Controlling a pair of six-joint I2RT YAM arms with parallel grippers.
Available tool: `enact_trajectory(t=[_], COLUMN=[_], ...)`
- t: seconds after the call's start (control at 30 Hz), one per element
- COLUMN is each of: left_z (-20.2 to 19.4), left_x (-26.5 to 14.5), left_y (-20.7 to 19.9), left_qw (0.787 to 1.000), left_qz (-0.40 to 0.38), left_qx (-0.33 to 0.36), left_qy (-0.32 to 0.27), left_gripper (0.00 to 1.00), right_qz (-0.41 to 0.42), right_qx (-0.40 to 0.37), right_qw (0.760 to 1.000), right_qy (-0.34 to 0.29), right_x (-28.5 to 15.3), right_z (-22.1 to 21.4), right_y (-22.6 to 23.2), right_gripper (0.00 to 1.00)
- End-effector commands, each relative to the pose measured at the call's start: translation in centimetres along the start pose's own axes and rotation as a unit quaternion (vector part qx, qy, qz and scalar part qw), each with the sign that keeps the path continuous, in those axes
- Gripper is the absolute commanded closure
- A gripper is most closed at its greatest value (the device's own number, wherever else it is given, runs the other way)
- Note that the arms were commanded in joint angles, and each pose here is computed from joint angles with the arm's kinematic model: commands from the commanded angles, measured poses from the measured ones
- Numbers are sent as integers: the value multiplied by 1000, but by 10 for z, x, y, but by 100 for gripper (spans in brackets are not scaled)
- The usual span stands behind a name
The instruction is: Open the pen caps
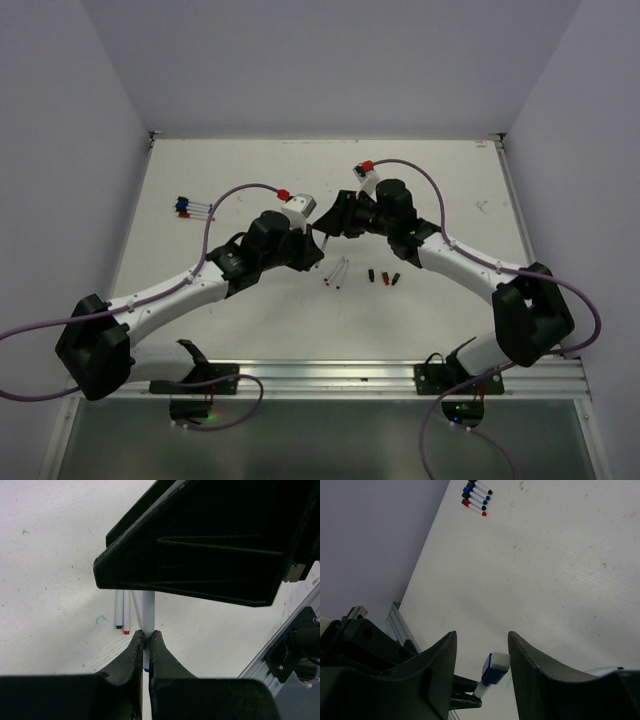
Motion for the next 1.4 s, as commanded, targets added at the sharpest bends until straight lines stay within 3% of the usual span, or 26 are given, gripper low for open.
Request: enact_trajectory(t=[0.0, 0.3, 0.33, 0.47, 0.5, 0.53, 0.57, 0.6, 0.67, 0.77, 0.93, 1.03, 1.13, 1.17, 1.2, 1.27, 1.37], left_z=[21, 31, 31, 34, 34, 31, 29, 26, 24, 20, 20, 20, 22, 20, 25, 27, 35], left_x=[-1, -3, -3, -4, -4, -4, -5, -6, -8, -6, -1, 4, 6, 7, 7, 2, -24], left_y=[-11, -15, -15, -15, -14, -12, -9, -6, -1, -1, -1, -5, -11, -13, -24, -34, -66], left_qw=[999, 999, 999, 999, 999, 999, 999, 999, 998, 999, 999, 999, 999, 999, 998, 995, 970], left_qz=[-8, -9, -7, -6, -3, 6, 13, 17, 28, 24, 20, 5, -13, -21, -54, -90, -232], left_qx=[1, 7, 8, 6, 5, 2, 1, 0, 3, 5, 2, 2, 6, 9, 14, 23, 38], left_qy=[-31, -42, -42, -46, -46, -41, -39, -38, -48, -42, -49, -43, -41, -36, -41, -41, -59], left_gripper=[100, 100, 100, 100, 92, 78, 51, 35, 23, 23, 27, 38, 63, 87, 99, 100, 100], right_qz=[11, 0, -1, -14, -17, -21, -21, -19, -13, 9, 39, 56, 68, 71, 80, 87, 120], right_qx=[-10, 0, 1, 1, 0, 1, 1, 0, 4, 17, 42, 53, 54, 55, 52, 48, 2], right_qw=[1000, 1000, 1000, 1000, 1000, 1000, 1000, 1000, 1000, 1000, 998, 996, 995, 995, 994, 994, 991], right_qy=[-12, -1, -1, -9, -14, -16, -18, -20, -22, -23, -37, -44, -51, -52, -50, -51, -61], right_x=[4, 11, 11, 9, 8, 7, 5, 3, 0, -3, -9, -13, -19, -21, -21, -23, -28], right_z=[3, -6, -7, -4, -2, -2, -1, 0, 1, 2, 8, 11, 16, 17, 16, 17, 17], right_y=[4, -3, -3, -6, -5, -6, -5, -2, 2, 11, 27, 35, 43, 45, 48, 50, 51], right_gripper=[55, 87, 98, 100, 100, 100, 100, 100, 100, 100, 100, 100, 100, 100, 100, 100, 100])
Point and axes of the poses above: each gripper's point midway between its finger pads, its own x axis out along the fingers, its own y axis along the line the jaws close on, z = x × y, the point moved 3 cm from there along -x, back along the fingers
